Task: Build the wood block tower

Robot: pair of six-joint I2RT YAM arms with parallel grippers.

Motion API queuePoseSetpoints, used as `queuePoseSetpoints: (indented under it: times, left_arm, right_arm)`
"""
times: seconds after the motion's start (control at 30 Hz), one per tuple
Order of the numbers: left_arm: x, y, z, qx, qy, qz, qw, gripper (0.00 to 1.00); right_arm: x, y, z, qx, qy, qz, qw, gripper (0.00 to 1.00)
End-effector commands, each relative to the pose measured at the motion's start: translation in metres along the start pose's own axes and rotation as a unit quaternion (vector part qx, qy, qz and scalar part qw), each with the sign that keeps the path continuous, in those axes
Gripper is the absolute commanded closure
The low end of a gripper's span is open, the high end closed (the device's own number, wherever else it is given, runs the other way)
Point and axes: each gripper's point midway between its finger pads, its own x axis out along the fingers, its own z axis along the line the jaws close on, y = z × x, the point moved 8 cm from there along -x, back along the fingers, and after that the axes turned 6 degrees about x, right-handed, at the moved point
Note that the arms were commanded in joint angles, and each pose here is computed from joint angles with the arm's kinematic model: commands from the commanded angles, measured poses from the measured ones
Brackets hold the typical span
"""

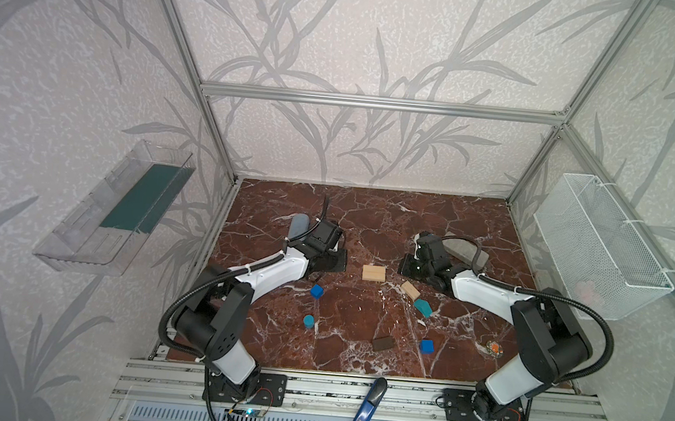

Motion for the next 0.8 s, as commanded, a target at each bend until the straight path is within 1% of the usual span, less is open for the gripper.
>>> queuePoseSetpoints:
  times: [0.0,0.1,0.3,0.53,0.77]
  left_arm:
    - [0.013,0.007,-0.005,-0.028,0.032,0.047,0.998,1.0]
    - [0.023,0.007,-0.007,-0.036,0.048,0.053,0.997,1.0]
    - [0.039,0.01,-0.012,-0.047,0.08,0.066,0.993,1.0]
    - [0.052,0.014,-0.013,-0.055,0.089,0.078,0.991,1.0]
    - [0.057,0.015,-0.015,-0.057,0.095,0.08,0.991,1.0]
  right_arm:
    - [0.01,-0.003,0.003,0.016,-0.043,0.008,0.999,1.0]
    - [0.02,-0.001,-0.004,0.029,-0.05,0.025,0.998,1.0]
    - [0.028,0.002,-0.01,0.038,-0.051,0.035,0.997,1.0]
    - [0.037,0.007,-0.018,0.05,-0.04,0.048,0.997,1.0]
    - [0.042,0.009,-0.019,0.054,-0.041,0.056,0.996,1.0]
